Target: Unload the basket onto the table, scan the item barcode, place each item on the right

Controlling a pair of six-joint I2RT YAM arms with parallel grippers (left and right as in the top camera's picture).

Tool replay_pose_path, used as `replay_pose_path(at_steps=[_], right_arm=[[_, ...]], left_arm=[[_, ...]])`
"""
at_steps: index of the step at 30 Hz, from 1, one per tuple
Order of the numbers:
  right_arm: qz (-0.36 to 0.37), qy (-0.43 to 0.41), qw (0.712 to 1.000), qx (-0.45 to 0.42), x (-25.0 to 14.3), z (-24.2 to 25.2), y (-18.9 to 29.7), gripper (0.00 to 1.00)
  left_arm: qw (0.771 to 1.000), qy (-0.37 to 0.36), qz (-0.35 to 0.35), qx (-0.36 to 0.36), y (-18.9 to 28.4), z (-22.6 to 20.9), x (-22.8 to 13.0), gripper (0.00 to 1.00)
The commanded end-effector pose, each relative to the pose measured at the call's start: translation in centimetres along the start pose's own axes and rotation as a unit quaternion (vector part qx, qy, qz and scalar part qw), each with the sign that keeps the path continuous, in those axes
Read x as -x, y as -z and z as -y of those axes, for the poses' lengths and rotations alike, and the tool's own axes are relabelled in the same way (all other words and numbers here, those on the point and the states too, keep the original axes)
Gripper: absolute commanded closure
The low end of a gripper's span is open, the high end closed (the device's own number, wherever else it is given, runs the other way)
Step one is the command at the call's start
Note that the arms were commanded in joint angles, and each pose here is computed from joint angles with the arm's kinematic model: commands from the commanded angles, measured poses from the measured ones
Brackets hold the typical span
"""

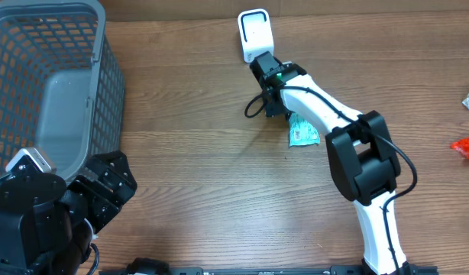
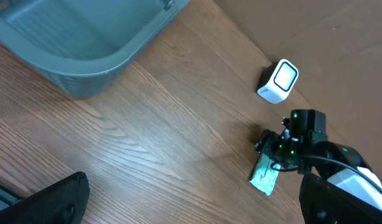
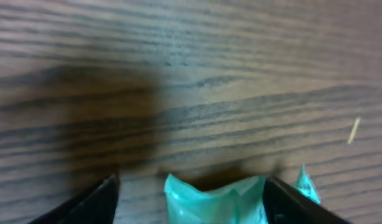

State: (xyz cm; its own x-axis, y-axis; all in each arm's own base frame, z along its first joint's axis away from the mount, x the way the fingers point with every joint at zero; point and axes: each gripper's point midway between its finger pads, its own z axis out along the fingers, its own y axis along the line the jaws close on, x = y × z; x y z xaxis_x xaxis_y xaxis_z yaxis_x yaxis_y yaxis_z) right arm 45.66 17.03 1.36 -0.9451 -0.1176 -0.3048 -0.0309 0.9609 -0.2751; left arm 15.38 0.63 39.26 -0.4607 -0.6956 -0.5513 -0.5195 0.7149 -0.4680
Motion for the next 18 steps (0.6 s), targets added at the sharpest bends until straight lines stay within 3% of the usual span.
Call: replay_pose_path(at_steps=[1, 4, 8, 9, 15, 18], right_arm=[[-0.021, -0.006, 1.000, -0.018, -0.9, 1.1, -1.7, 0.37], [-0.024, -0.007, 1.000, -0.019, -1.0, 1.2, -1.7, 0.53], [-0.025, -0.011, 0.999, -0.020, -1.1, 1.3, -1.7, 0.82], [-0.025, -0.014, 0.999, -0.020, -1.1, 1.3, -1.6, 0.94], [-0.013, -0.024, 1.000, -0.008, 0.7, 1.4, -0.2, 0.96], [-0.015, -0.035, 0.998, 0.041, 2.3, 0.5, 2.1, 0.96]], left_arm=[[1.000, -0.004, 0.003, 0.000, 0.1, 0.0, 0.2, 0.00], [1.000, -0.004, 0.003, 0.000, 0.1, 0.0, 0.2, 0.00], [1.000, -0.004, 0.003, 0.000, 0.1, 0.0, 0.2, 0.00], [1.000, -0.004, 0.003, 0.000, 0.1, 0.0, 0.2, 0.01], [1.000, -0.004, 0.003, 0.000, 0.1, 0.0, 0.2, 0.00], [1.000, -0.004, 0.003, 0.000, 0.1, 0.0, 0.2, 0.01]])
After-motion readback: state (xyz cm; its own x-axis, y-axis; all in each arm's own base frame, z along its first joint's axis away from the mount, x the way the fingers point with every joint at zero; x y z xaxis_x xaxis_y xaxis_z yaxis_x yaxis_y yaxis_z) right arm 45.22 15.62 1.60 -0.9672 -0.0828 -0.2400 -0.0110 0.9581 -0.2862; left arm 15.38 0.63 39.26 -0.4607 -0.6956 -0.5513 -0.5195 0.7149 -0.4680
